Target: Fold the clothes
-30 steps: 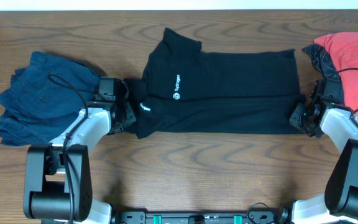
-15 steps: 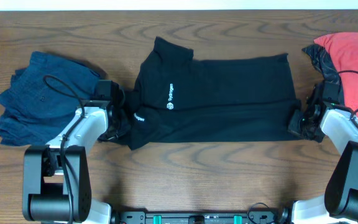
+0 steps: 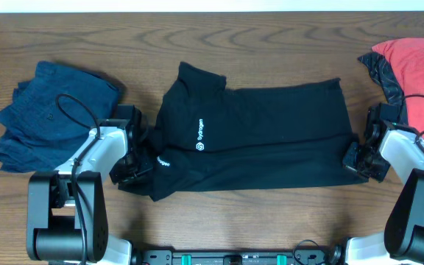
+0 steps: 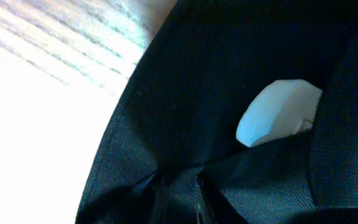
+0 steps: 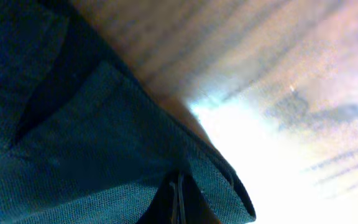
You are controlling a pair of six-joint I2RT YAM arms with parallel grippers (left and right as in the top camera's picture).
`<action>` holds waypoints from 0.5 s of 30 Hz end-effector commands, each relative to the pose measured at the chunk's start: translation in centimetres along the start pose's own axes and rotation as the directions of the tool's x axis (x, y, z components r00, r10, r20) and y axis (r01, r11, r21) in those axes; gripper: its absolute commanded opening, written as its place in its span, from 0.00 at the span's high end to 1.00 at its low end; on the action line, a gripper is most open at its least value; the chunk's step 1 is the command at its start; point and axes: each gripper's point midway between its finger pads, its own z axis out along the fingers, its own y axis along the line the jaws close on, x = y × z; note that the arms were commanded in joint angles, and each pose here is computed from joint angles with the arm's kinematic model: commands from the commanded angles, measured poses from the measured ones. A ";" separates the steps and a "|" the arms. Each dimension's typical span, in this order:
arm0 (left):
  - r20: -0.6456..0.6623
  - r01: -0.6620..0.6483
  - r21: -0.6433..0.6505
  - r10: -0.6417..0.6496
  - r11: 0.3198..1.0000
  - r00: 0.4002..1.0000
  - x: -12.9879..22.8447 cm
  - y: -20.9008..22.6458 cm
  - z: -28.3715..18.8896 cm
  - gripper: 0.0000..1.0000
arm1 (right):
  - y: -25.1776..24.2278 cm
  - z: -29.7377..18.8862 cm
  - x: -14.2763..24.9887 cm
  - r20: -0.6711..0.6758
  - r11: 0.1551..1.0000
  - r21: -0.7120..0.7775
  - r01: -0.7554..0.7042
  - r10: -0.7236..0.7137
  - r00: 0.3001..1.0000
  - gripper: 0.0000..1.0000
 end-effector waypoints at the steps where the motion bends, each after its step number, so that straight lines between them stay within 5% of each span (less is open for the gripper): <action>1: -0.102 -0.021 -0.082 0.013 0.996 0.995 2.7 2.1 2.3 0.81 | -1.4 -0.6 0.4 0.029 0.997 0.055 -0.048 0.046 0.999 0.99; 7: 0.082 -0.022 0.008 0.022 1.000 0.996 0.4 1.2 -2.1 0.75 | -1.1 -5.4 -1.3 0.205 0.998 -0.042 -0.053 0.061 0.977 0.95; 8: 0.124 -0.020 0.028 0.016 0.999 0.992 -0.1 1.1 -3.1 0.67 | -0.9 -6.5 -1.7 0.248 0.996 -0.076 -0.056 0.073 0.966 0.79; 9: 0.171 -0.017 0.052 0.008 0.999 0.985 -0.6 0.9 -4.1 0.35 | -0.6 -7.5 -2.1 0.285 0.992 -0.110 -0.055 0.084 0.955 0.59; 10: 0.219 -0.016 0.076 0.000 0.997 0.976 -1.2 0.7 -5.1 0.22 | -0.3 -8.4 -2.5 0.321 0.988 -0.144 -0.051 0.095 0.942 0.46; 12: 0.321 -0.019 0.128 -0.023 0.992 0.947 -2.2 0.3 -7.4 0.09 | 0.4 -10.6 -3.2 0.397 0.979 -0.206 0.001 0.082 0.914 0.34; 15: 0.461 -0.047 0.224 -0.063 0.974 0.885 -3.9 -0.7 -10.7 0.07 | 1.5 -13.3 -3.5 0.484 0.957 -0.278 0.086 0.062 0.873 0.30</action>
